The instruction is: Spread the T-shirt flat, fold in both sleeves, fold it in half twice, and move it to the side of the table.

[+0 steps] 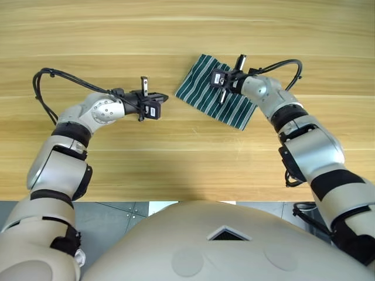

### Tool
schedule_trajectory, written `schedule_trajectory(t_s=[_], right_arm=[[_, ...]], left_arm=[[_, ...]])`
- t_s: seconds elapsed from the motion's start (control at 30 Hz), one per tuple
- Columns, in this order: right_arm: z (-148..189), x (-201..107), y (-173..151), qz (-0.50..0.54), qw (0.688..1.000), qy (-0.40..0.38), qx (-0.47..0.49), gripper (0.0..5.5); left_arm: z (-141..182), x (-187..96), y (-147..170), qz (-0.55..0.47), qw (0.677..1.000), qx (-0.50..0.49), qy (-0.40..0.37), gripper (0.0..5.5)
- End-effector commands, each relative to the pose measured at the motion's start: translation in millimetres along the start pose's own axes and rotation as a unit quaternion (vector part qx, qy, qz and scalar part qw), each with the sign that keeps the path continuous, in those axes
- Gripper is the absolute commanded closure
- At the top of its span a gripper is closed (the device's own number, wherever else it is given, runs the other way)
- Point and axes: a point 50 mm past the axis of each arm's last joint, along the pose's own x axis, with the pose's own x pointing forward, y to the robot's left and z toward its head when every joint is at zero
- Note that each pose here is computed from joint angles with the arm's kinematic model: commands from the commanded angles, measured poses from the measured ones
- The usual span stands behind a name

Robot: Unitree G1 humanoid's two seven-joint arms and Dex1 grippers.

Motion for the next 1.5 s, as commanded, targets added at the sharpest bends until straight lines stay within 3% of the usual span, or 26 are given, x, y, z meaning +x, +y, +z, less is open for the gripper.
schedule_trajectory(t_s=[0.03, 0.17, 0.37, 0.53, 0.8, 1.0, 1.13, 1.2, 1.3, 1.37, 1.4, 1.5], right_arm=[[-64, -27, 14, -0.019, 0.987, 0.147, 0.06, 5.49], [-114, -67, 7, -0.107, 0.954, 0.248, 0.129, 5.49], [-154, -116, -2, -0.213, 0.899, 0.304, 0.231, 5.49], [-164, -132, -9, -0.252, 0.879, 0.311, 0.259, 5.49], [-161, -142, -36, -0.302, 0.873, 0.28, 0.26, 5.49], [-136, -159, -92, -0.387, 0.879, 0.158, 0.229, 5.49], [-87, -155, -127, -0.416, 0.891, -0.025, 0.181, 5.49], [-62, -149, -132, -0.413, 0.885, -0.123, 0.175, 5.49], [-32, -121, -118, -0.357, 0.867, -0.251, 0.239, 5.49], [-21, -88, -97, -0.279, 0.832, -0.319, 0.359, 5.49], [-18, -73, -87, -0.24, 0.793, -0.349, 0.437, 5.49], [-12, -42, -58, -0.125, 0.61, -0.436, 0.65, 5.49]], left_arm=[[-8, -5, -40, -0.057, 0.997, -0.032, 0.035, 5.5], [-5, -6, -38, -0.02, 0.998, -0.049, 0.02, 5.5], [-4, -11, -40, 0.038, 0.996, -0.079, 0.018, 5.5], [-5, -17, -44, 0.078, 0.991, -0.104, 0.026, 5.5], [0, -16, -37, 0.121, 0.984, -0.13, 0.007, 5.5], [9, -17, -10, 0.213, 0.948, -0.225, -0.075, 5.5], [19, -12, 2, 0.241, 0.915, -0.287, -0.147, 5.5], [23, -8, 10, 0.259, 0.889, -0.327, -0.192, 5.5], [18, -2, 26, 0.307, 0.823, -0.416, -0.236, 5.5], [6, 5, 35, 0.344, 0.767, -0.489, -0.232, 5.5], [0, 9, 38, 0.362, 0.742, -0.521, -0.22, 5.5], [-17, 16, 42, 0.409, 0.654, -0.609, -0.183, 5.5]])
